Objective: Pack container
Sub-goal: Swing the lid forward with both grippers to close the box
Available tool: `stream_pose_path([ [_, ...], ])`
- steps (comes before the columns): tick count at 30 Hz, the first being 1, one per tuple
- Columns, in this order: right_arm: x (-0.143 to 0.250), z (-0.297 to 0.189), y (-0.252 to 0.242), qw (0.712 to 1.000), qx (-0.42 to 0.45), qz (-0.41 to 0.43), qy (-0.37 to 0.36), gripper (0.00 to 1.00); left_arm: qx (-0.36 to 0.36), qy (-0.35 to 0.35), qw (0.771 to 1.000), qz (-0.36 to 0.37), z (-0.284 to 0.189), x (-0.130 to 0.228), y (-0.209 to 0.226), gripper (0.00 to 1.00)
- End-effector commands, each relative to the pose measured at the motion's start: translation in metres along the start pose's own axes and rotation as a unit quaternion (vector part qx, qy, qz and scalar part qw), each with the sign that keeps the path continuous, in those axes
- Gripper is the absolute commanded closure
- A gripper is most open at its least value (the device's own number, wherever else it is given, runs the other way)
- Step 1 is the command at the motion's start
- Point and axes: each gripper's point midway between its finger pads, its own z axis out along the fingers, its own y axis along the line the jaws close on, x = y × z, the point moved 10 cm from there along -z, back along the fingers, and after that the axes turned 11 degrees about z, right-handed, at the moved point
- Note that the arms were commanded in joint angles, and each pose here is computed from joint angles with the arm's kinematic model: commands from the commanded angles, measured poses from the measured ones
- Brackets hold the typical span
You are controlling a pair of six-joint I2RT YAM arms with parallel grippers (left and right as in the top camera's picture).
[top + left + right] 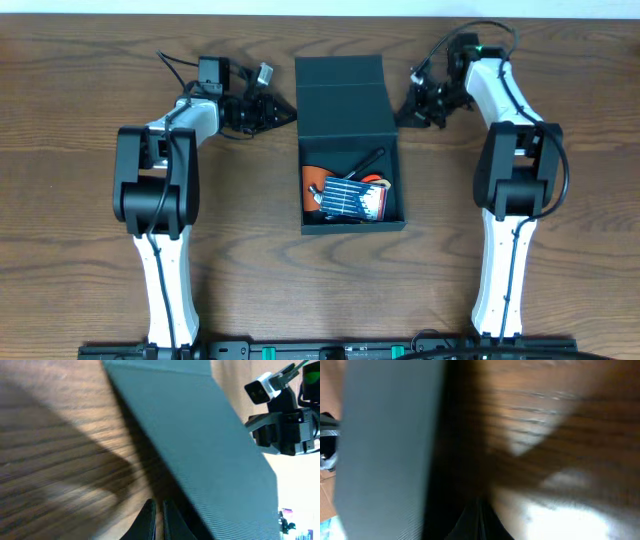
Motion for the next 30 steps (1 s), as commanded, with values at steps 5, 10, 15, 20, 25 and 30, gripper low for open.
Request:
stream_pose_path([
  [5,-0.001,0.006,0.007,0.997,-0.067,-0.027,0.014,0.99,0.017,0.003,1.000,-0.008,0.005,0.000,0.002,0.94],
  [10,-0.002,0.005,0.010,0.995,-0.091,-0.043,0.015,0.99,0.038,-0.001,0.999,0.003,0.005,-0.009,-0.006,0.94],
  [15,0.001,0.003,0.016,0.988,-0.132,-0.071,0.027,0.99,0.063,-0.007,0.998,0.016,0.003,-0.021,-0.017,0.94],
  [20,0.006,0.003,0.015,0.988,-0.128,-0.071,0.037,0.99,0.066,-0.008,0.998,0.019,-0.002,-0.026,-0.026,0.94],
  [25,0.012,-0.004,0.015,0.992,-0.096,-0.065,0.045,0.99,0.078,-0.008,0.997,0.022,-0.005,-0.028,-0.033,0.94],
  [30,0.015,-0.018,0.023,0.995,-0.061,-0.070,0.034,0.99,0.080,-0.009,0.996,0.025,-0.011,-0.031,-0.042,0.94],
])
